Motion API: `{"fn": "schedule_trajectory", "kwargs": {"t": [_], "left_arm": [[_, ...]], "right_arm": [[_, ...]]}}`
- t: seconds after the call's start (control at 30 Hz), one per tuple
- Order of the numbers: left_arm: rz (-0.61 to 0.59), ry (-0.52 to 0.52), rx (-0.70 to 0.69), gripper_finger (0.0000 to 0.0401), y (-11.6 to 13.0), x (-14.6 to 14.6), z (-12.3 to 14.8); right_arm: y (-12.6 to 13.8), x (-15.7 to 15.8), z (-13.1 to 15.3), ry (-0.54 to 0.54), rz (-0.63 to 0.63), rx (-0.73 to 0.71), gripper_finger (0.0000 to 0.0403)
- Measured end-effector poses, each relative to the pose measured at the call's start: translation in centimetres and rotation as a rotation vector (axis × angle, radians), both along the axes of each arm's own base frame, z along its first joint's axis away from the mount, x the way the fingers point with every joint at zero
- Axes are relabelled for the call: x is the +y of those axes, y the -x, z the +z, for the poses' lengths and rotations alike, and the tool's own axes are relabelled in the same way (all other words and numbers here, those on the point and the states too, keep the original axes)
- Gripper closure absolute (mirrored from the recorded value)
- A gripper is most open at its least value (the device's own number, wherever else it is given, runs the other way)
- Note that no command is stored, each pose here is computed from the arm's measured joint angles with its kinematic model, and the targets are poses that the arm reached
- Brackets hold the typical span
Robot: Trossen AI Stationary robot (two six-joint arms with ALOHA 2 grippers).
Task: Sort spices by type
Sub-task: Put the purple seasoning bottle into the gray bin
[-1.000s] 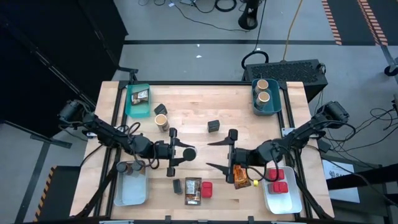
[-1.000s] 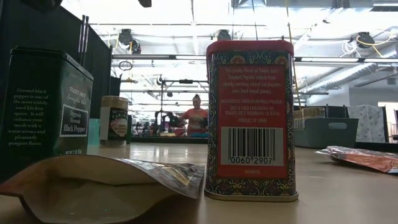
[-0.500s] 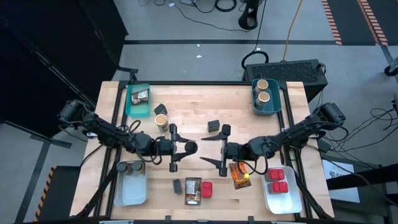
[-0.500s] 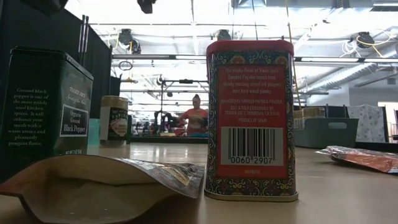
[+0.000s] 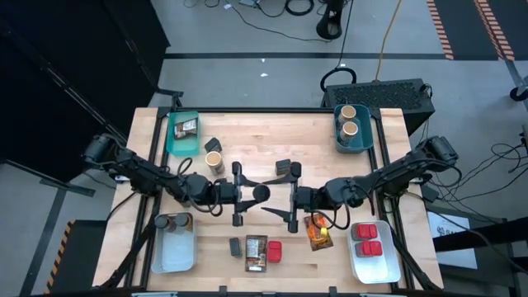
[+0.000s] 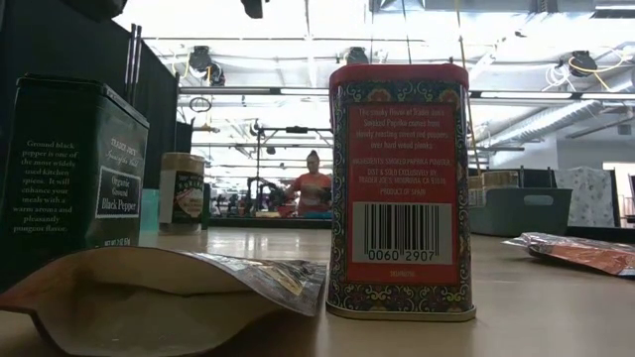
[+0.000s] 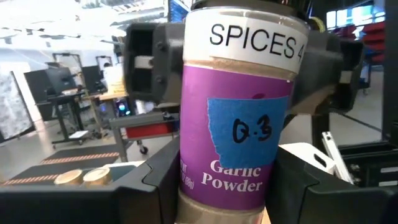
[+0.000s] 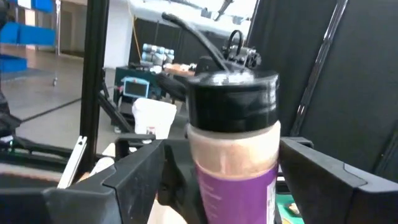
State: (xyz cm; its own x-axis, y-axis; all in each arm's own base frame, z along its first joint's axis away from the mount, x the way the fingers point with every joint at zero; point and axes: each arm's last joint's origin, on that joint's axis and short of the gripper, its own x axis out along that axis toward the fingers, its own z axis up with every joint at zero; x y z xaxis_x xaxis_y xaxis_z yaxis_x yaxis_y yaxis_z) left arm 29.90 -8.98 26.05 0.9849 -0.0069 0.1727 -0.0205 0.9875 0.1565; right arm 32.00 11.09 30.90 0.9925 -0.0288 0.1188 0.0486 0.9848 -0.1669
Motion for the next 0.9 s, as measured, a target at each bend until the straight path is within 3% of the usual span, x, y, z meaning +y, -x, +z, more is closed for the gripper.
{"fn": "schedule_trajectory", "kwargs": {"t": [0.43, 0.9], "left_arm": [[-0.001, -0.002, 0.002, 0.023, -0.5, -0.2, -0.1], [0.009, 0.002, 0.003, 0.0216, -0.5, -0.1, -0.1]], "right_arm": [[-0.2, 0.1, 0.2, 0.018, -0.002, 0.037, 0.0117], [-0.5, -0.9, 0.1, 0.024, -0.025, 0.041, 0.0235]]}}
